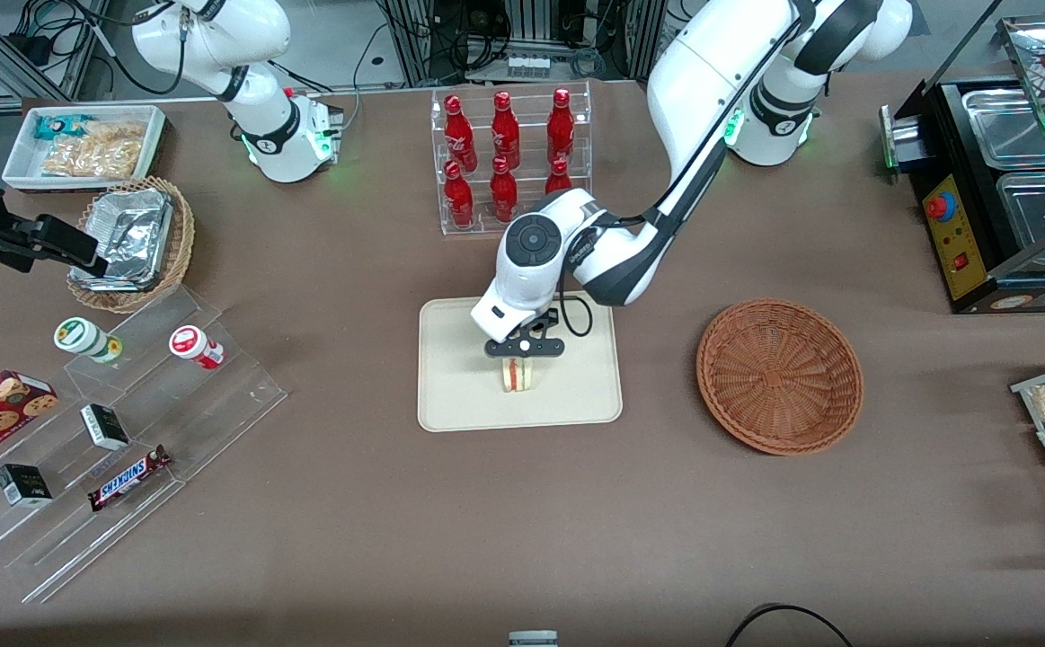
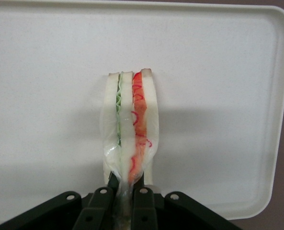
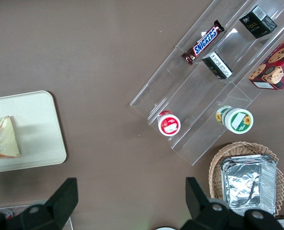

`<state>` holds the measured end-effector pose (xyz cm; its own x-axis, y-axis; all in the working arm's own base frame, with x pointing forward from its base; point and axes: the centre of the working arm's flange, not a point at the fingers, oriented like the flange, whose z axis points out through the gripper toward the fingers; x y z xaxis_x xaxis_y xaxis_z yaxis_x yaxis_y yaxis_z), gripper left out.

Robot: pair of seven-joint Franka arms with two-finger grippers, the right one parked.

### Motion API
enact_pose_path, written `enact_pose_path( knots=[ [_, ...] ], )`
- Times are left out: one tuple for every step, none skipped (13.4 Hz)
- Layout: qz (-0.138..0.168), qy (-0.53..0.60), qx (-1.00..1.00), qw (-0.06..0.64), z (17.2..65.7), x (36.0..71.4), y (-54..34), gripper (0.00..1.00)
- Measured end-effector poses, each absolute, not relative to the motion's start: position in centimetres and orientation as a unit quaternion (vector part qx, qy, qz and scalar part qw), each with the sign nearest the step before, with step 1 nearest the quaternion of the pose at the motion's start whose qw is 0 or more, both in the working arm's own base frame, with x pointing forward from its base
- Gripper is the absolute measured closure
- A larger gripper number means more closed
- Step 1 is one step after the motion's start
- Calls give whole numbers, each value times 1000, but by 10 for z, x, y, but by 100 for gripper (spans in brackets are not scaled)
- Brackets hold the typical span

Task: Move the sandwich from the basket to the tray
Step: 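Lower the sandwich onto the tray center with the left gripper, then open the left gripper to release the sandwich and rise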

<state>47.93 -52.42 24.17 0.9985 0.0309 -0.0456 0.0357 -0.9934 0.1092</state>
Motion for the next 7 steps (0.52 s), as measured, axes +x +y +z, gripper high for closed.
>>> enact_pose_path(
  knots=[
    [-22, 17, 998, 56, 239, 479, -524, 81],
    [-21, 17, 998, 57, 239, 479, -525, 71],
    [-21, 17, 998, 57, 239, 479, -525, 60],
    [-20, 18, 998, 58, 240, 480, -525, 52],
    [-15, 21, 998, 63, 246, 482, -526, 41],
    [-9, 28, 997, 69, 258, 485, -528, 32],
    [-3, 40, 997, 73, 276, 486, -528, 21]
  ],
)
